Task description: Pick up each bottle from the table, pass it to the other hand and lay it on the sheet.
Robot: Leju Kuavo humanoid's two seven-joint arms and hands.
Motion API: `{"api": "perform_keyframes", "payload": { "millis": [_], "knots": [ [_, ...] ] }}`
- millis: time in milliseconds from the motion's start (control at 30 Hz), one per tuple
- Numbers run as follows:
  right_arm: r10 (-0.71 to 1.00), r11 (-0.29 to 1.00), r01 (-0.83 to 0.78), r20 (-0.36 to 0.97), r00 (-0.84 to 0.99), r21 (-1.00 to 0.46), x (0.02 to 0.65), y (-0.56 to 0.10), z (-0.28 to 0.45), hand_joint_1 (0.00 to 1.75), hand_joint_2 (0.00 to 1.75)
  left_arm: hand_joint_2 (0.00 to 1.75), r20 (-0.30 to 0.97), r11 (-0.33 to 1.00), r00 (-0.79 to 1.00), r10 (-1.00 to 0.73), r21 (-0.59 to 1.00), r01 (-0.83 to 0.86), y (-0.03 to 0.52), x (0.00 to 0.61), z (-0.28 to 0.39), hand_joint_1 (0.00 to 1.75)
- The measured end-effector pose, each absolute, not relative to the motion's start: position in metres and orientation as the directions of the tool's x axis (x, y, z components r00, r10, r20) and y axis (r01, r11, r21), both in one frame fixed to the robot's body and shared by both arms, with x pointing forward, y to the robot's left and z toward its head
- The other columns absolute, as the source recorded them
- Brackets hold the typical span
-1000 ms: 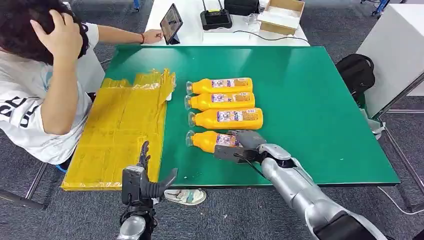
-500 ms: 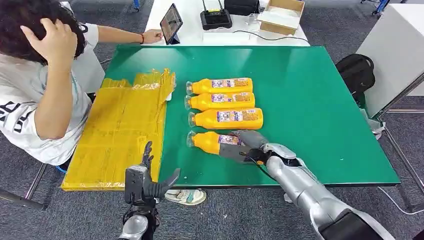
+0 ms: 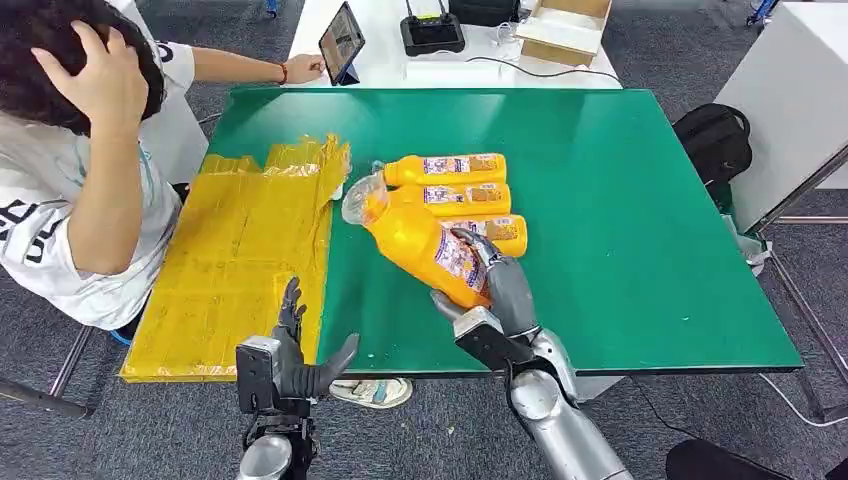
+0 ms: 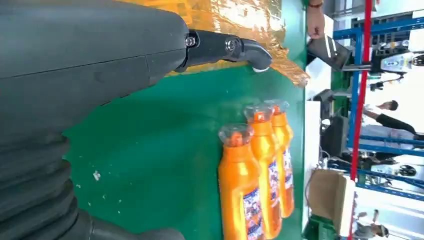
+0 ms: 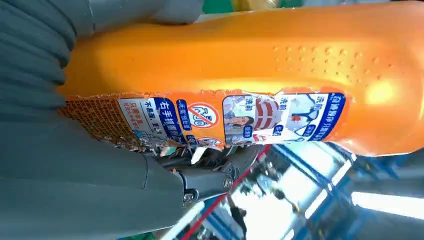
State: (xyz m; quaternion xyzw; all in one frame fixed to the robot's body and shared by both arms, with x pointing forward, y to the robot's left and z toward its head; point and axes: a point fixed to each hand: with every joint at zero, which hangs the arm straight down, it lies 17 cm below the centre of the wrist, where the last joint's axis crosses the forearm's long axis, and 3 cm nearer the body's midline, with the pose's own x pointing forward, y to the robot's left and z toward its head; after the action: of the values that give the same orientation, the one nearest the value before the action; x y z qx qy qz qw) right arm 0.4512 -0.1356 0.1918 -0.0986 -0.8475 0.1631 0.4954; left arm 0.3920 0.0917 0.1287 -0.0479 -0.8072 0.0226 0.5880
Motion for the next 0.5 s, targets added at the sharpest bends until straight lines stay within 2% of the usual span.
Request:
{"api": "perform_keyframes", "payload": {
  "millis": [100,167,500],
  "knots": [
    [0.356,0.933,0.164,0.748,-0.561,-0.321,0.440,-0.159,0.222,1.75,1.75,1.75,0.936,0.983,-0.301,0.183,-0.165,0.083,0.088,0.390,0.136,0.00],
    [0.353,0.936,0.211,0.732,-0.583,-0.284,0.434,-0.167,0.232,1.75,1.75,1.75,0.924,0.971,-0.302,0.234,-0.206,0.122,0.082,0.389,0.144,0.00],
    [0.288,0.957,0.163,0.761,-0.581,-0.238,0.423,-0.156,0.221,1.75,1.75,1.75,0.879,0.913,-0.282,0.383,-0.316,0.257,0.058,0.382,0.172,0.00]
  ]
}}
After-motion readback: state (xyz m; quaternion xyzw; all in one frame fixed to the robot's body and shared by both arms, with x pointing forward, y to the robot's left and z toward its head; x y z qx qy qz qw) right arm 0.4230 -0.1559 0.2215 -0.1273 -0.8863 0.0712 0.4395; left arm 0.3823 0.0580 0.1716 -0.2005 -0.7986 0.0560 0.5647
